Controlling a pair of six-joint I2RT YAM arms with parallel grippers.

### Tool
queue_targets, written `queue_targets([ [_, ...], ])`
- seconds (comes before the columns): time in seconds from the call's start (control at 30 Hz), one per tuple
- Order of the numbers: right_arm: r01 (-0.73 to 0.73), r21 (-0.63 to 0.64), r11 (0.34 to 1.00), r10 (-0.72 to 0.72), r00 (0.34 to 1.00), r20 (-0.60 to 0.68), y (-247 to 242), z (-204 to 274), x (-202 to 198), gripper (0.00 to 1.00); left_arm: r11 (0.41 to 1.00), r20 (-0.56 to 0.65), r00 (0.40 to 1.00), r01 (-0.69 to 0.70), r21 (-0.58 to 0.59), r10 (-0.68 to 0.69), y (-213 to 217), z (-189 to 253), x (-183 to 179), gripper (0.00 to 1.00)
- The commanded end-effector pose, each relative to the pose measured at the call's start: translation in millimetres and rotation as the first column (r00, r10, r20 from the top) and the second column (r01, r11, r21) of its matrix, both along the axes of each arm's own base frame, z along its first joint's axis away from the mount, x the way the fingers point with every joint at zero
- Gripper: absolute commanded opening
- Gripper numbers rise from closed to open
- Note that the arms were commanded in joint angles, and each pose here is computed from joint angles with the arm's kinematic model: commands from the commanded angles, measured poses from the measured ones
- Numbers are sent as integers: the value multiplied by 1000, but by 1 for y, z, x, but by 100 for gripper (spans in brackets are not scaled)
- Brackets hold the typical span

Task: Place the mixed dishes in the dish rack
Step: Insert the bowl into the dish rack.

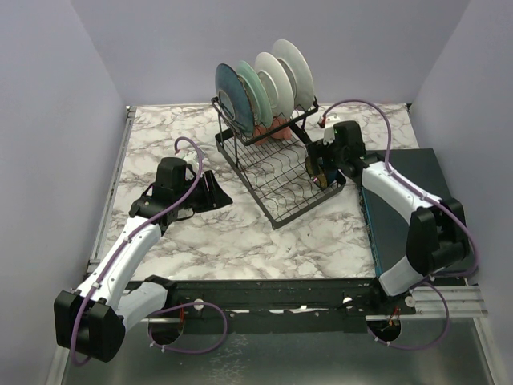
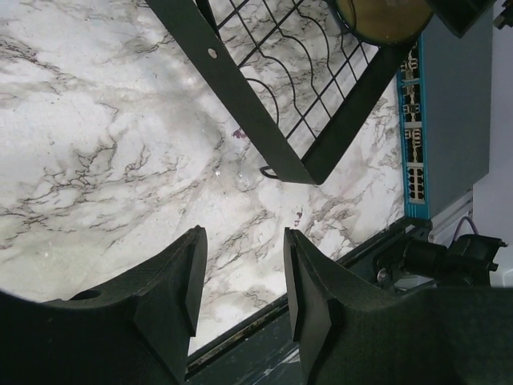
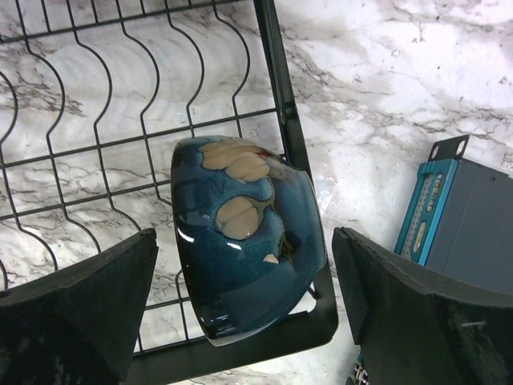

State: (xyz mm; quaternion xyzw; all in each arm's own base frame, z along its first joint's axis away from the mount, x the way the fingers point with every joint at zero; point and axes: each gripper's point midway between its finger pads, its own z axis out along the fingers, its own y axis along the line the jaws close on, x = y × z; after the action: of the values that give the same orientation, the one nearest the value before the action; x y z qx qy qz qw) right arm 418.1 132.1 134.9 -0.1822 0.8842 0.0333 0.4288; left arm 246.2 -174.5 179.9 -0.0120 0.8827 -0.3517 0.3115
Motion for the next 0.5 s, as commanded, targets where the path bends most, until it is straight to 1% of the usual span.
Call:
queue_targets([
  [0.0, 2, 36, 999, -4, 998, 64, 2, 36, 3, 97, 999, 18, 1000, -25, 35, 24, 7, -1, 4, 50],
  [0.3, 10, 113, 994, -22, 994, 103, 6, 64, -6, 97, 992, 29, 996, -85, 90, 83, 19, -5, 11, 63],
  [0.37, -6, 157, 988, -14, 992, 123, 10, 75, -11, 97, 987, 37, 993, -114, 114, 111, 24, -6, 14, 66],
  [0.47, 23, 245, 969, -59, 988, 142, 13, 88, -17, 97, 975, 54, 986, -162, 151, 155, 34, -6, 19, 70],
])
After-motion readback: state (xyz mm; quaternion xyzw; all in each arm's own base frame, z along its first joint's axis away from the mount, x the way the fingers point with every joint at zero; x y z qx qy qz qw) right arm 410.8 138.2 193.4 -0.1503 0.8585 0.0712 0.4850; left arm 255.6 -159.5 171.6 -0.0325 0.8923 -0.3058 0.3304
